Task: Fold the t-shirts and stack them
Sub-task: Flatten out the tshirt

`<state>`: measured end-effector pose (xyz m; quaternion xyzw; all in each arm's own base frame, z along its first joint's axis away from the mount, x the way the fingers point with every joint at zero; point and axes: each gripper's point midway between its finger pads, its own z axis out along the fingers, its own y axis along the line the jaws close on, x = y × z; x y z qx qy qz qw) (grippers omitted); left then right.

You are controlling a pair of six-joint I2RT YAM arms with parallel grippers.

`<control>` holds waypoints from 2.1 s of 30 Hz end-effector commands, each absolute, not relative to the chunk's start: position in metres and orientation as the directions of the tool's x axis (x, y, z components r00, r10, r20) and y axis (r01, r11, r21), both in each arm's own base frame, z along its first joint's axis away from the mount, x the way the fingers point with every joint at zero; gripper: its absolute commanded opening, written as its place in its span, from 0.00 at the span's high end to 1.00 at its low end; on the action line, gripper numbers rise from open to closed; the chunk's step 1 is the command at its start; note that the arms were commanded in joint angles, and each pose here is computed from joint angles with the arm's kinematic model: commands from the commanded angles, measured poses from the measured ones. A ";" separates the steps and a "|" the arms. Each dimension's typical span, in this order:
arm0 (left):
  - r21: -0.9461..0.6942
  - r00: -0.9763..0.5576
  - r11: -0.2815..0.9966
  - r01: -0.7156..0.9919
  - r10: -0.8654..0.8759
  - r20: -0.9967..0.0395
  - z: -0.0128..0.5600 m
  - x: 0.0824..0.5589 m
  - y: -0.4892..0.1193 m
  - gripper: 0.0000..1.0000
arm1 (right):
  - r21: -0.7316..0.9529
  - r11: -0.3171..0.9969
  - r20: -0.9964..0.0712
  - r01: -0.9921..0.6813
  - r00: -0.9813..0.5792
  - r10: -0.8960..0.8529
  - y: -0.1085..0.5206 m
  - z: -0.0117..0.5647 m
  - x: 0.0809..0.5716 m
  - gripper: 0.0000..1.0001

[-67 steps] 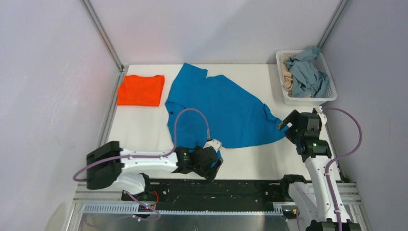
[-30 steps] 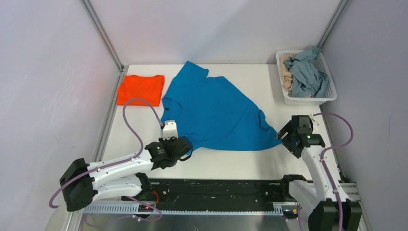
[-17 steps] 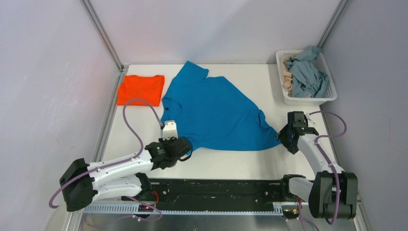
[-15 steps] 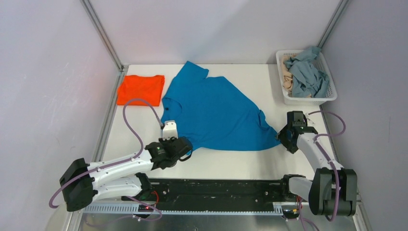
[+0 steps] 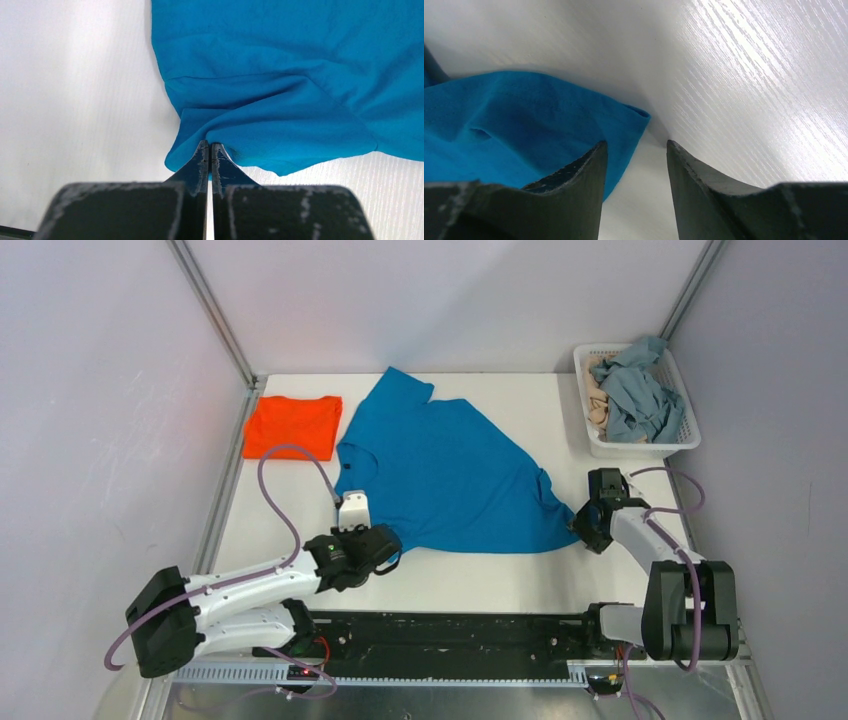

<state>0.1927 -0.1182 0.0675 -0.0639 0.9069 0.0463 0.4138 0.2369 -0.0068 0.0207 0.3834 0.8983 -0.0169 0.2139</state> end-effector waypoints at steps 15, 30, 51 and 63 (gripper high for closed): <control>-0.100 -0.377 0.961 -0.258 -0.195 -0.906 0.147 0.225 -0.105 1.00 | 0.223 0.769 -0.560 0.600 -0.567 0.605 0.006 0.050 0.279 1.00; -0.439 0.066 0.897 0.046 -0.441 -0.895 0.436 0.188 -0.036 1.00 | 0.571 0.821 -0.818 0.021 0.096 0.567 0.019 0.386 0.217 1.00; -0.088 0.271 0.847 0.524 -0.264 -0.926 0.634 0.160 -0.103 1.00 | 0.485 0.868 -0.792 -0.108 0.367 0.488 0.002 0.571 0.157 1.00; 0.307 -0.215 0.912 0.273 0.369 -0.904 0.352 0.420 -0.171 1.00 | 0.419 0.867 -0.897 0.271 -0.025 0.441 0.000 0.340 0.351 1.00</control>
